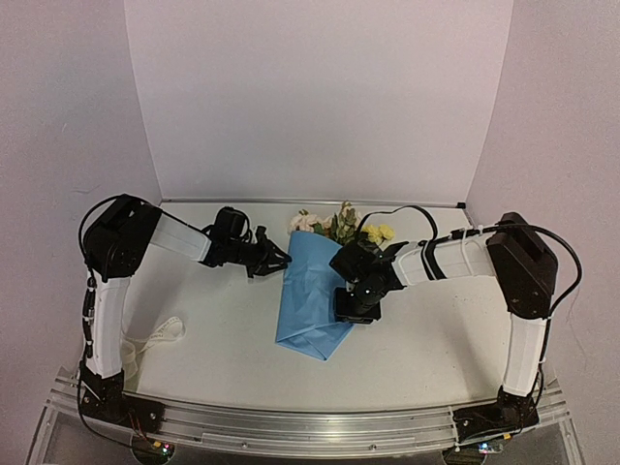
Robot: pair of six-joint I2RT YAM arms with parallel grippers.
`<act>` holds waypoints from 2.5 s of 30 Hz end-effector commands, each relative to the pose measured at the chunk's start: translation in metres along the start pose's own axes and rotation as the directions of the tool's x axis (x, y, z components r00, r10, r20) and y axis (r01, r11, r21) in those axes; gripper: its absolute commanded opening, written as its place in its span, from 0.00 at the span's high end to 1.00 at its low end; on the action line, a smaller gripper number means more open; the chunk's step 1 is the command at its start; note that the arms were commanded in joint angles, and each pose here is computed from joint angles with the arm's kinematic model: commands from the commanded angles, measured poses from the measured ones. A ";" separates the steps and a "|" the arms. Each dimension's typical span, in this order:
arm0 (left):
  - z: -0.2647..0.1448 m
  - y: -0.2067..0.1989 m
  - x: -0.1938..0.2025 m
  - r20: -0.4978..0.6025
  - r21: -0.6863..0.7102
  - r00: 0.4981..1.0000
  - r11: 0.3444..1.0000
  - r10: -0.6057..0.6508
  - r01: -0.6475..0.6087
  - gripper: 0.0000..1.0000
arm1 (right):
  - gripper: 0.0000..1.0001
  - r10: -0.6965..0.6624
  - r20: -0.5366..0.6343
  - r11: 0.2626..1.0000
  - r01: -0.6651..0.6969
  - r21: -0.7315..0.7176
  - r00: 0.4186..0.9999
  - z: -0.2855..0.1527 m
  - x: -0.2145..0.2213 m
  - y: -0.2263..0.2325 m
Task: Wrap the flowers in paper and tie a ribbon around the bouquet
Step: Press the fold line of the folded bouquet.
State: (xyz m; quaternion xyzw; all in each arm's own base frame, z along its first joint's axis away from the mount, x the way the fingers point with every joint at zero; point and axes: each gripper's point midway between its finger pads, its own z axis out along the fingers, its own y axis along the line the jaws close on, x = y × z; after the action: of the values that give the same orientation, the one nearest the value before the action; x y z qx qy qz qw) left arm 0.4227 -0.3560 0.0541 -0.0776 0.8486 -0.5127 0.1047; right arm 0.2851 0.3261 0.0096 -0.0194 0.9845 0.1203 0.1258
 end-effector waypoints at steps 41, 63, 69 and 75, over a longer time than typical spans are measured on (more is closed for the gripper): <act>0.009 0.015 -0.063 0.194 -0.169 0.978 0.984 0.081 -0.048 0.80 | 0.61 0.039 -0.015 0.999 -0.039 0.004 0.999 -0.018 -0.028 -0.031; -0.078 -0.058 -0.050 0.269 -0.171 0.945 0.975 0.188 -0.145 0.44 | 0.34 0.046 0.141 0.997 -0.038 -0.064 0.989 -0.096 -0.054 -0.022; -0.139 -0.017 -0.021 0.383 -0.328 0.914 0.945 0.135 -0.002 0.39 | 0.23 0.019 0.182 0.996 -0.004 -0.084 0.983 -0.116 -0.050 -0.026; -0.203 0.028 0.016 0.499 -0.462 0.860 0.872 0.105 0.162 0.32 | 0.17 -0.014 0.220 0.995 0.036 -0.093 0.975 -0.130 -0.043 -0.032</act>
State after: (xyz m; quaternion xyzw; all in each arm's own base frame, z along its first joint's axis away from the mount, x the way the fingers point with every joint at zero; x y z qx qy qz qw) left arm 0.3787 -0.2251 0.1210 -0.1777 0.8917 -0.3229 0.2627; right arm 0.2996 0.2743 0.1232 -0.0117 0.9631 0.1725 0.2062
